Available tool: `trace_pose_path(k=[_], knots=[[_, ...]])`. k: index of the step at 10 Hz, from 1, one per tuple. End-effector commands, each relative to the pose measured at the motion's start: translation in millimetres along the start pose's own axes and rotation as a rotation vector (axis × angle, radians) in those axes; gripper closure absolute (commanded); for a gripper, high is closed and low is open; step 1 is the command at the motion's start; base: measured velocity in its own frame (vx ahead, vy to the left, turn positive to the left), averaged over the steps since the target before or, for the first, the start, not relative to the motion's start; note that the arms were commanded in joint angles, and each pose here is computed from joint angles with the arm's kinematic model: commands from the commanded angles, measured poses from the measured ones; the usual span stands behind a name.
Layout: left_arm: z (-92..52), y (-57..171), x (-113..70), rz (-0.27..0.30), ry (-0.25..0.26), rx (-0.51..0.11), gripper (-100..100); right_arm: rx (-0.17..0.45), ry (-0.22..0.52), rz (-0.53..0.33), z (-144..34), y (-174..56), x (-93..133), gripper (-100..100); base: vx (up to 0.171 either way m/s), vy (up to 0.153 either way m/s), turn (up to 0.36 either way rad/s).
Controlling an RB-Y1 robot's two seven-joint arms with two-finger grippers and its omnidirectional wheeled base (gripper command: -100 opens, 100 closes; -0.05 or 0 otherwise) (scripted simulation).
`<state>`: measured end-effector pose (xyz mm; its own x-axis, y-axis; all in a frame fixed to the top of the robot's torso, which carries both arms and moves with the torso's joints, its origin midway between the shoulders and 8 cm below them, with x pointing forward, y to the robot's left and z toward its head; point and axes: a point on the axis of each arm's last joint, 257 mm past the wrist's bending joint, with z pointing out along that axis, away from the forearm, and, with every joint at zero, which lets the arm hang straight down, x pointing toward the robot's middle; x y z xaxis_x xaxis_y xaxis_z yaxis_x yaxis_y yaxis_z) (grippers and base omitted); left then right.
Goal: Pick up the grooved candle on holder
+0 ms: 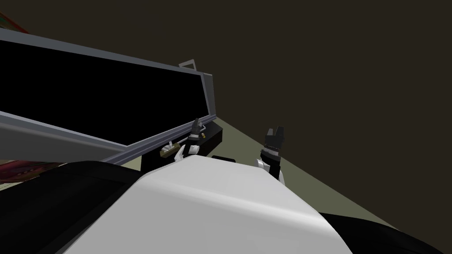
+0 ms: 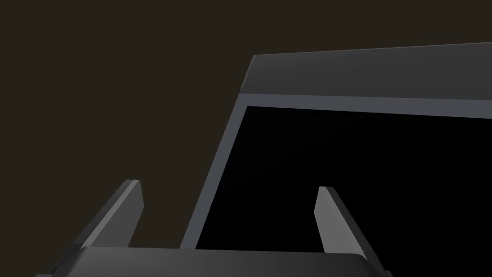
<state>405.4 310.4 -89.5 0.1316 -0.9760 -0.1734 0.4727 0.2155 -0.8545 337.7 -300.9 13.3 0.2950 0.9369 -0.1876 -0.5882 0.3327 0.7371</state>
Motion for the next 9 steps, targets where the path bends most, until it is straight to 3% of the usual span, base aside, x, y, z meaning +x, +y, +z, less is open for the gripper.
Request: trace_pose_path(k=[1,2,6,9], knots=[[-0.6,11,-1.1,0.004,0.002,-0.021,-100,0.000,0.000,0.000,0.0,0,0,0,0.010,-0.013,-0.001],[-2.5,29,-0.4,0.023,0.016,-0.056,-100,0.000,0.000,0.000,0.0,0,0,0,0.017,-0.021,0.005],[-9.5,57,-0.5,0.043,0.030,-0.115,-100,0.000,0.000,0.000,0.0,0,0,0,0.021,-0.022,0.004],[-17.5,96,-1.2,0.083,0.057,-0.194,-100,0.000,0.000,0.000,0.0,0,0,0,0.026,-0.019,0.004]])
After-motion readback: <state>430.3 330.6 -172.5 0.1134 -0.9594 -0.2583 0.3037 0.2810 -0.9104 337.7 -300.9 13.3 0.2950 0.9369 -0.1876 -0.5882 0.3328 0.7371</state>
